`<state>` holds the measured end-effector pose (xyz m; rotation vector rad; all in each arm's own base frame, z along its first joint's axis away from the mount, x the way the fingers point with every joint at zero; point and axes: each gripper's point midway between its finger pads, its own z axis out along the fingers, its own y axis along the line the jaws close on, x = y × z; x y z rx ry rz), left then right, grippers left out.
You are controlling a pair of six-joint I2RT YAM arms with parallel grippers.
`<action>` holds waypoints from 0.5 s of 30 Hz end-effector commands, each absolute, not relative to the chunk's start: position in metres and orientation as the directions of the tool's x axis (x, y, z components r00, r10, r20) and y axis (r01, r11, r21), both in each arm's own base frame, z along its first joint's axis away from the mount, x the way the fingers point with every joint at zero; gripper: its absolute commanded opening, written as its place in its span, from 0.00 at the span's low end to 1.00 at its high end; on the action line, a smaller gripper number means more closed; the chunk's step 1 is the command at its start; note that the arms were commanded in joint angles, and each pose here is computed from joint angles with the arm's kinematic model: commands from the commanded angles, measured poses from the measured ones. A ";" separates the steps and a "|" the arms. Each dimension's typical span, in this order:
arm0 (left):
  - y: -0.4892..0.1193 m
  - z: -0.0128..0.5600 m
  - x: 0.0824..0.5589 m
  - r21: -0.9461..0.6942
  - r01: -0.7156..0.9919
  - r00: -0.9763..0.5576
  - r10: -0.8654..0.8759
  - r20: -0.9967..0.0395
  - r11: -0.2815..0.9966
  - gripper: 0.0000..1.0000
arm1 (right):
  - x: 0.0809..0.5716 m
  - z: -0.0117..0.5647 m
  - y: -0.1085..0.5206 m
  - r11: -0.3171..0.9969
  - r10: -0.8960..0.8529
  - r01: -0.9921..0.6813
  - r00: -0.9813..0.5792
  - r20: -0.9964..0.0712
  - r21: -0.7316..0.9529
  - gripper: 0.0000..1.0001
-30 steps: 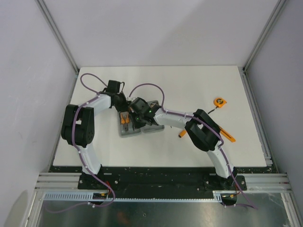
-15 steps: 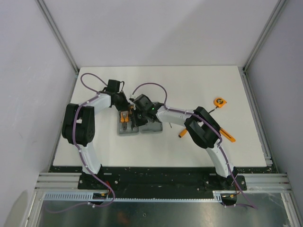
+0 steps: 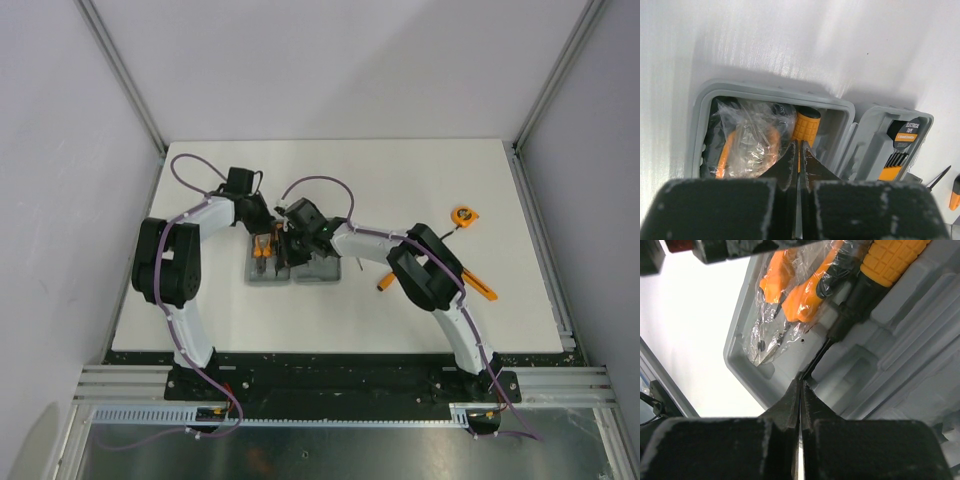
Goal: Pack the tool kit
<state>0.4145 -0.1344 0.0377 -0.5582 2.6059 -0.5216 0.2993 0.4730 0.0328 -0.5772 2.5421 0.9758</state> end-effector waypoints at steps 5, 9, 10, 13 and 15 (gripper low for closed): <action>-0.125 0.034 0.402 -0.355 -0.331 -0.849 -0.440 -0.293 0.874 0.02 | 0.303 0.040 0.452 0.742 -0.213 -0.445 -0.865 -0.454 0.501 0.19; -0.126 0.076 0.414 -0.403 -0.276 -0.823 -0.431 -0.370 0.873 0.21 | 0.331 0.115 0.454 0.709 -0.087 -0.454 -0.815 -0.572 0.540 0.31; -0.127 0.087 0.416 -0.415 -0.256 -0.817 -0.425 -0.389 0.873 0.28 | 0.337 0.137 0.449 0.699 -0.027 -0.442 -0.803 -0.596 0.563 0.34; -0.128 0.122 0.419 -0.440 -0.203 -0.788 -0.413 -0.457 0.875 0.44 | 0.350 0.182 0.419 0.698 0.118 -0.381 -0.774 -0.622 0.606 0.41; -0.128 0.142 0.418 -0.457 -0.166 -0.769 -0.405 -0.495 0.874 0.51 | 0.358 0.191 0.388 0.741 0.163 -0.313 -0.774 -0.612 0.594 0.45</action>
